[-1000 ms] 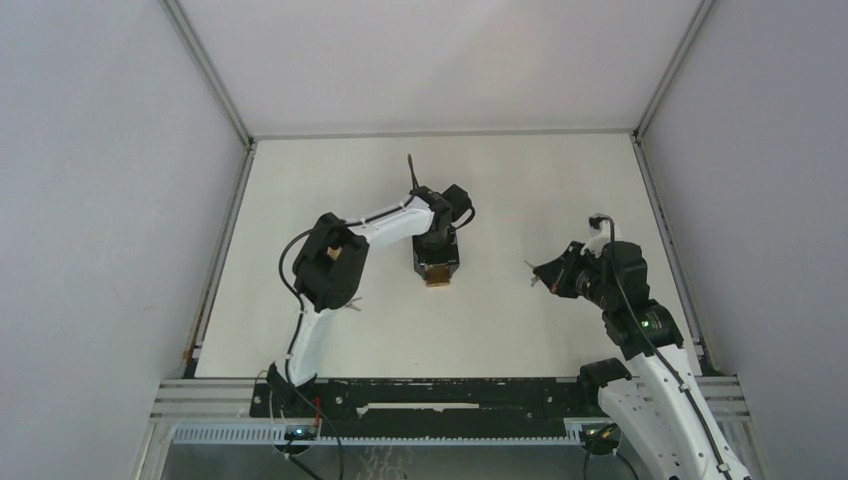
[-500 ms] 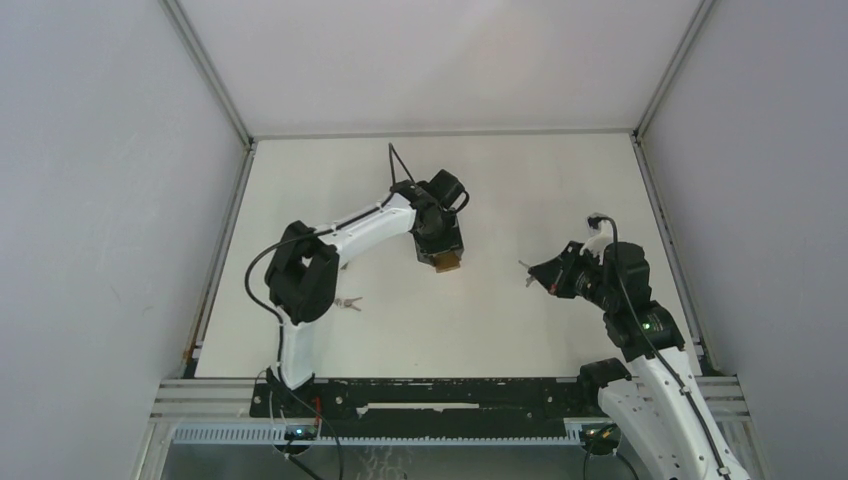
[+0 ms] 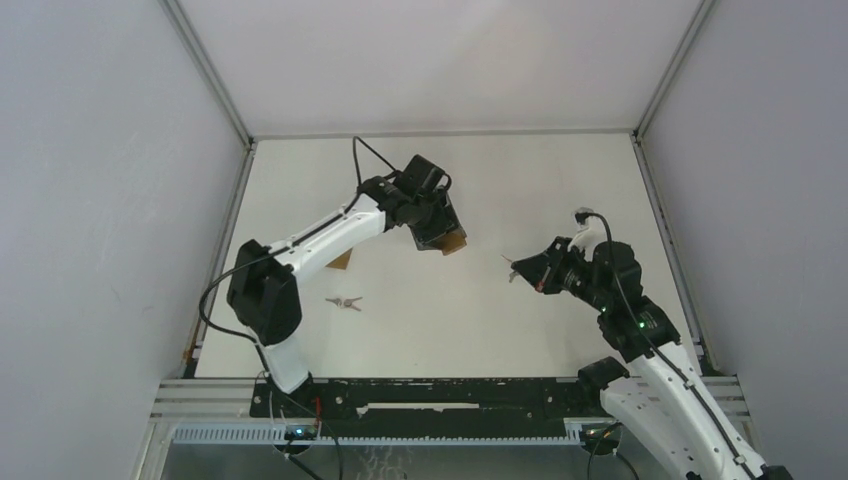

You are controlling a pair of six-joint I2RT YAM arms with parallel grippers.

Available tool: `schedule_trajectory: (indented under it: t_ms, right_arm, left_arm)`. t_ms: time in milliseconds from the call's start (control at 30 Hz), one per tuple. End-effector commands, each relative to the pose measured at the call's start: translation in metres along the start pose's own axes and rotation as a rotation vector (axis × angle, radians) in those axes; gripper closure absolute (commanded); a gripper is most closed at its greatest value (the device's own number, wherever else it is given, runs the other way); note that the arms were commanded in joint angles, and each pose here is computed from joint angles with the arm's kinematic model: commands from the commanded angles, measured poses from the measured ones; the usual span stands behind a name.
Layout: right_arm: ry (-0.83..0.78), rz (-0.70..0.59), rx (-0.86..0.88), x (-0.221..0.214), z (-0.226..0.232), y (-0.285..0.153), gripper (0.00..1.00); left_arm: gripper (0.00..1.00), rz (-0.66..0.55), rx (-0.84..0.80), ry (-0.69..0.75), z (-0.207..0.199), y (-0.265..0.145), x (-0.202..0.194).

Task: Unlock with the key

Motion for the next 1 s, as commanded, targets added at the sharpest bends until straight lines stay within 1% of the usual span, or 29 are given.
schedule_trajectory:
  t_ms: [0,200,333,667,867,967]
  right_arm:
    - [-0.027,-0.109,0.031,0.021,0.019,0.009,1.00]
    - [-0.051,-0.156,0.050,0.024,0.036,0.024,1.00]
    - [-0.064,-0.193,0.040,0.027,0.046,0.033,1.00]
    - [-0.110,-0.235,0.031,0.034,0.058,0.047,1.00]
    - [-0.137,-0.247,0.070,0.035,0.068,0.048,1.00]
    - [-0.145,-0.272,0.107,0.039,0.077,0.047,1.00]
  left_arm:
    - [1.00,-0.052,-0.213,-0.102,-0.033,-0.046,0.011]
    - [1.00,-0.056,-0.359,-0.197,-0.051,-0.070,0.014]
    - [1.00,-0.053,-0.401,-0.236,-0.057,-0.085,0.015]
    - [1.00,-0.097,-0.441,-0.347,-0.055,-0.112,0.019]
    - [1.00,-0.103,-0.447,-0.396,-0.055,-0.119,0.020]
    - [1.00,-0.113,-0.451,-0.425,-0.053,-0.123,0.021]
Point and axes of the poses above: each gripper's point midway between its finger pads, its own y axis out along the fingers, its own z axis along the line the jaws close on, x = y × z, the point moved 3 cm from there along -y, back along the fingers, and after that the axes turned 2 degrees about -y, right-handed, at the moved point
